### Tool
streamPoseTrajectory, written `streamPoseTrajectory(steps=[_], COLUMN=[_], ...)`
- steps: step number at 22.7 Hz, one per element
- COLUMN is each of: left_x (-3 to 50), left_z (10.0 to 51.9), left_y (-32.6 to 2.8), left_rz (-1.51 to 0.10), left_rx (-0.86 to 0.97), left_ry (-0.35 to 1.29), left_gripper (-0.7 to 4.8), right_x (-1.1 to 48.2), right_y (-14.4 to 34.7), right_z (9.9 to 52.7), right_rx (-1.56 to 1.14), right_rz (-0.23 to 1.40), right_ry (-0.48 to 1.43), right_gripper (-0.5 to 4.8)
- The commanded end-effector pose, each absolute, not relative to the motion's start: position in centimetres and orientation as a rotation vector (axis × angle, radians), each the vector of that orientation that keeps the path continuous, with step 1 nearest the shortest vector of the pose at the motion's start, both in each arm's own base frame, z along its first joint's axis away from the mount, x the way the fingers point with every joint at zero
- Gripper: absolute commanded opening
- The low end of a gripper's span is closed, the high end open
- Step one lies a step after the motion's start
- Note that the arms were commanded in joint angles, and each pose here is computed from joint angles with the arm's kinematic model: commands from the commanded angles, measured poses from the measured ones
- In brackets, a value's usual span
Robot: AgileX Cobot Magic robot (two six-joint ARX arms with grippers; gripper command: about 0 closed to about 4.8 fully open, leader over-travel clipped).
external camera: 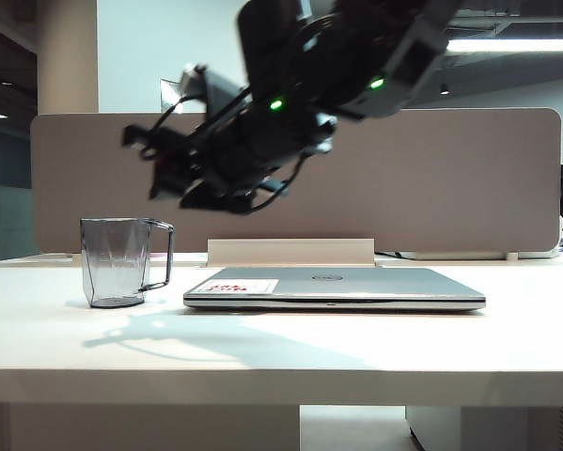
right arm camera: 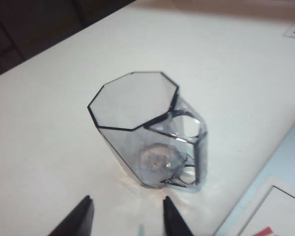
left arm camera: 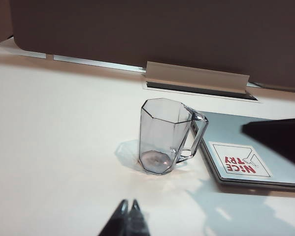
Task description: Pick up the water cup and place it on the side of the laptop close to you.
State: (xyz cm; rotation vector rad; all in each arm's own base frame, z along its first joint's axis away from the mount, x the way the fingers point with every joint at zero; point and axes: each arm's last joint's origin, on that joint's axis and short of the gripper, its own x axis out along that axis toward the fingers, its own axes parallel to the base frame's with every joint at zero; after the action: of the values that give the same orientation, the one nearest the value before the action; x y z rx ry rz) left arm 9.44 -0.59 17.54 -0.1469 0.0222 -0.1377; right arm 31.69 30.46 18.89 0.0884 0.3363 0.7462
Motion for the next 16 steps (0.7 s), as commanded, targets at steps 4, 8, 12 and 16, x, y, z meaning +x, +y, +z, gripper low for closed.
streamPoseTrajectory(steps=[4, 8, 12, 16], left_x=[9.4, 9.4, 9.4, 9.4], left_z=[17.7, 17.7, 17.8, 17.8], left_y=[-0.6, -0.6, -0.6, -0.6], left_rz=[-0.139, -0.139, -0.139, -0.139], left_rx=[-0.139, -0.139, -0.138, -0.139], left_ry=[0.008, 0.006, 0.005, 0.005], left_gripper=[-0.04, -0.04, -0.04, -0.04], right_x=[33.1, 33.3, 33.5, 34.2], right_y=[32.6, 32.5, 32.6, 33.4], right_z=[17.4, 17.3, 17.1, 16.5], right_rx=[0.057, 0.052, 0.064, 0.073], right_rz=[0.654, 0.579, 0.582, 0.583], right_ry=[0.371, 0.364, 0.35, 0.359], right_gripper=[1.94, 1.94, 1.94, 1.94])
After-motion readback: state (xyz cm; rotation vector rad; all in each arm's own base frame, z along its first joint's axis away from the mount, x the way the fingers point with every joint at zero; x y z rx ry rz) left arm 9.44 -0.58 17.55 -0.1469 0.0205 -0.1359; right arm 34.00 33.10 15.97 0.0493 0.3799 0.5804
